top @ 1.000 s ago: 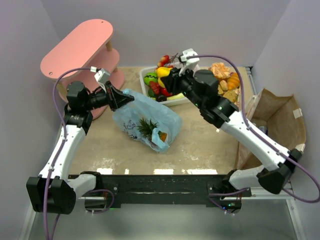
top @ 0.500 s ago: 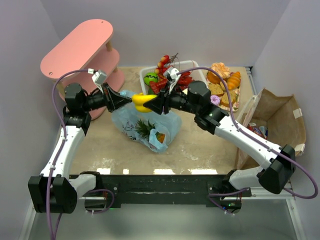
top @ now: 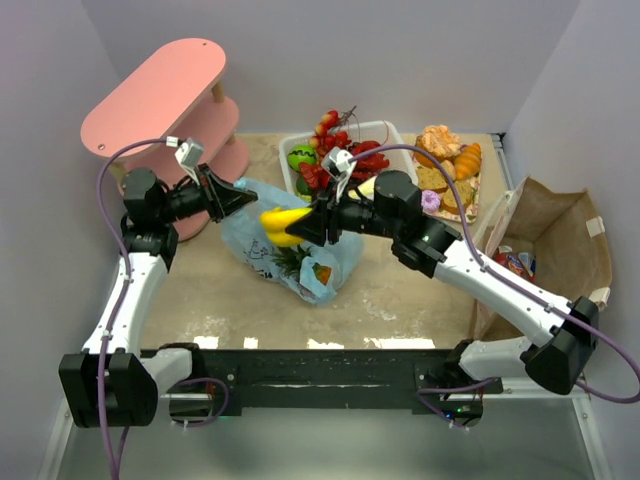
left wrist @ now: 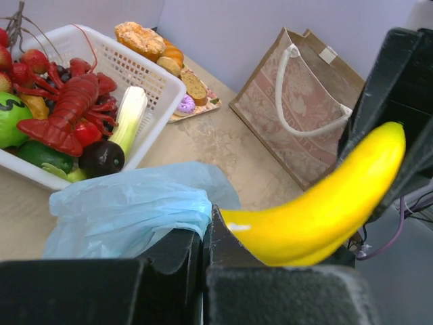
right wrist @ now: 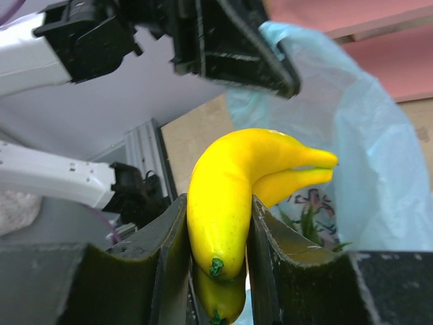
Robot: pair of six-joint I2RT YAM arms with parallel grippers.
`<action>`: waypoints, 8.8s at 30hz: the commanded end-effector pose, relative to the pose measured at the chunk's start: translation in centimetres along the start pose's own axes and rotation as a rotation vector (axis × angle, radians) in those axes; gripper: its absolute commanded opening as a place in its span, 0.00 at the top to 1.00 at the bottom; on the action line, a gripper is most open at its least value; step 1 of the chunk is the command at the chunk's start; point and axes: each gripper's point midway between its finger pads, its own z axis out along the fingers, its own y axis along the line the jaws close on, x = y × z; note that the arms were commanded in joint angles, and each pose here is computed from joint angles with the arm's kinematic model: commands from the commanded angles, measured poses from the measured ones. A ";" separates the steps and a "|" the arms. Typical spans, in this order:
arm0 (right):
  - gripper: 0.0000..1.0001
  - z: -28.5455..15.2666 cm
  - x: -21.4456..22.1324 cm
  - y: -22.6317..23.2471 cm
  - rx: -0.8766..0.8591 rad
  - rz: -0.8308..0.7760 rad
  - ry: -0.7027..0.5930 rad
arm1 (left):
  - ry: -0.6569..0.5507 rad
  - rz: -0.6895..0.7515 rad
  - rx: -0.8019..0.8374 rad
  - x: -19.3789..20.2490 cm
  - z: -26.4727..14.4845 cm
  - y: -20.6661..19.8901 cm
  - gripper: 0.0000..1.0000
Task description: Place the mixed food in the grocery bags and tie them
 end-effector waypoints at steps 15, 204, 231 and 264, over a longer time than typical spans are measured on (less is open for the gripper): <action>1.00 3.3 2.3 -1.5 -0.022 0.016 0.034 | 0.002 0.072 0.126 -0.4 -0.8 -2.6 1.00; 1.00 9.4 4.9 0.4 0.075 -0.177 0.250 | -0.083 0.326 -0.199 -1.8 -3.2 0.7 1.00; 0.18 -3.4 3.0 -25.3 0.891 -0.065 0.311 | -0.082 0.332 -0.197 -1.8 -3.2 0.7 1.00; 0.23 -0.1 14.4 -33.1 0.851 0.052 0.598 | -0.078 0.321 -0.200 -1.5 -3.1 1.1 1.00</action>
